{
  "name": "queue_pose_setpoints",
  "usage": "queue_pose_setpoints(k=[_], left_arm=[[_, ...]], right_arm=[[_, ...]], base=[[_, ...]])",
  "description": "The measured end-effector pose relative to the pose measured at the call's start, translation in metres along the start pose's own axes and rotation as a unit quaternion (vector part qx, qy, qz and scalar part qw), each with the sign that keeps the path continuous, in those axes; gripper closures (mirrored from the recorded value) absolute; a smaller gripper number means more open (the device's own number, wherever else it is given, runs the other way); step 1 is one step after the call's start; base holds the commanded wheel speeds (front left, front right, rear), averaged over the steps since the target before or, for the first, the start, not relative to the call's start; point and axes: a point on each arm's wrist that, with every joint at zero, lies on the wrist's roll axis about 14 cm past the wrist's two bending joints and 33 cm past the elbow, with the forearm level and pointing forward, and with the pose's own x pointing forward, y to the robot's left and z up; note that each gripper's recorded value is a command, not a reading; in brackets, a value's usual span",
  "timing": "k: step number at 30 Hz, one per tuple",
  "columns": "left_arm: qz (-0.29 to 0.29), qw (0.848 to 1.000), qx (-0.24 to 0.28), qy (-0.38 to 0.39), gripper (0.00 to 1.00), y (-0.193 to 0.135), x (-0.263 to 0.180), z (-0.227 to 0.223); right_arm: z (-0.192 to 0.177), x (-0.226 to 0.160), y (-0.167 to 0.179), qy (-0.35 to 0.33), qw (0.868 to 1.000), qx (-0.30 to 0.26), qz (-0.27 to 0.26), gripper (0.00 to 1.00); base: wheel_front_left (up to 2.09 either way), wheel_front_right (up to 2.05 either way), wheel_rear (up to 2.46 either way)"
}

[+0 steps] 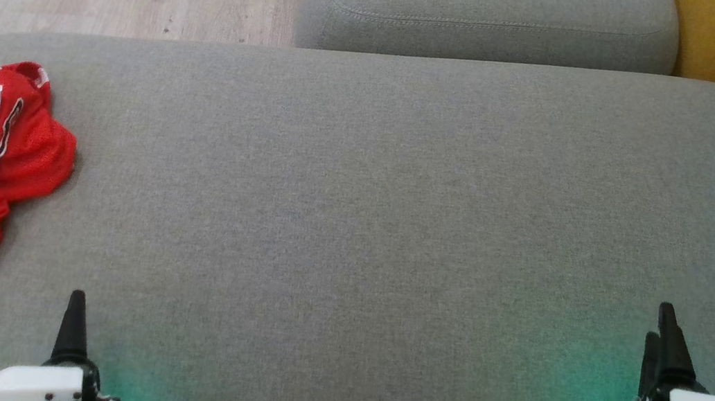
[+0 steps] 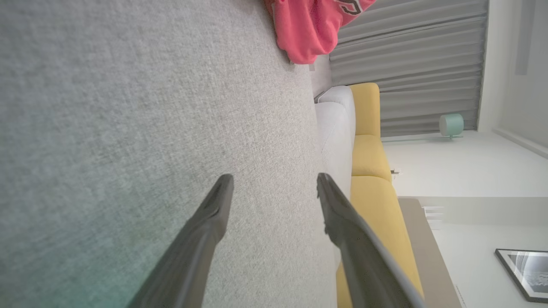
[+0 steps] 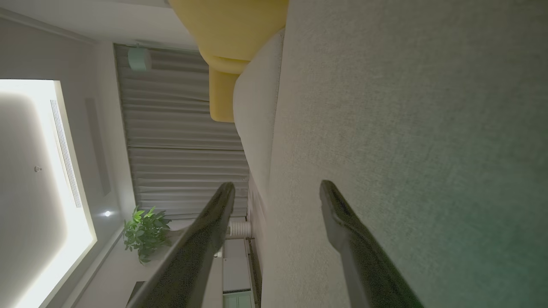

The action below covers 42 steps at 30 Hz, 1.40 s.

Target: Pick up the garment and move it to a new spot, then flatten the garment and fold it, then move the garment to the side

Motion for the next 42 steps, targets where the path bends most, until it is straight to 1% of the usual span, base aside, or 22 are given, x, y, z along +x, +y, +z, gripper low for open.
queue_pose_setpoints(k=[5,10,19,31,37,42], left_arm=[[-0.004,0.999,0.04,0.0,0.0,-0.005,0.004,0.0],[-0.01,0.997,0.08,-0.004,0.0,-0.01,0.009,0.001],[-0.011,0.988,0.155,-0.005,0.0,-0.012,0.012,0.0],[-0.01,0.968,0.249,-0.001,0.0,-0.016,0.018,-0.005],[-0.009,0.956,0.293,0.005,0.0,-0.016,0.02,-0.01],[-0.015,0.945,0.325,-0.002,0.0,-0.022,0.026,-0.007]], right_arm=[[0.001,0.006,0.009,-0.005,0.999,-0.033,0.01,0.0],[0.002,0.007,0.008,-0.008,0.998,-0.065,0.007,0.0],[-0.003,0.013,0.016,-0.004,0.991,-0.133,0.015,0.0],[-0.009,0.016,0.015,0.001,0.976,-0.217,0.015,0.0],[-0.009,0.022,0.025,-0.006,0.967,-0.254,0.027,0.0],[-0.007,0.022,0.021,-0.008,0.957,-0.288,0.021,0.0]], base=[[0.0,0.0,0.0],[0.0,0.0,0.0],[0.0,0.0,0.0],[0.0,0.0,0.0],[0.0,0.0,0.0],[0.0,0.0,0.0]])
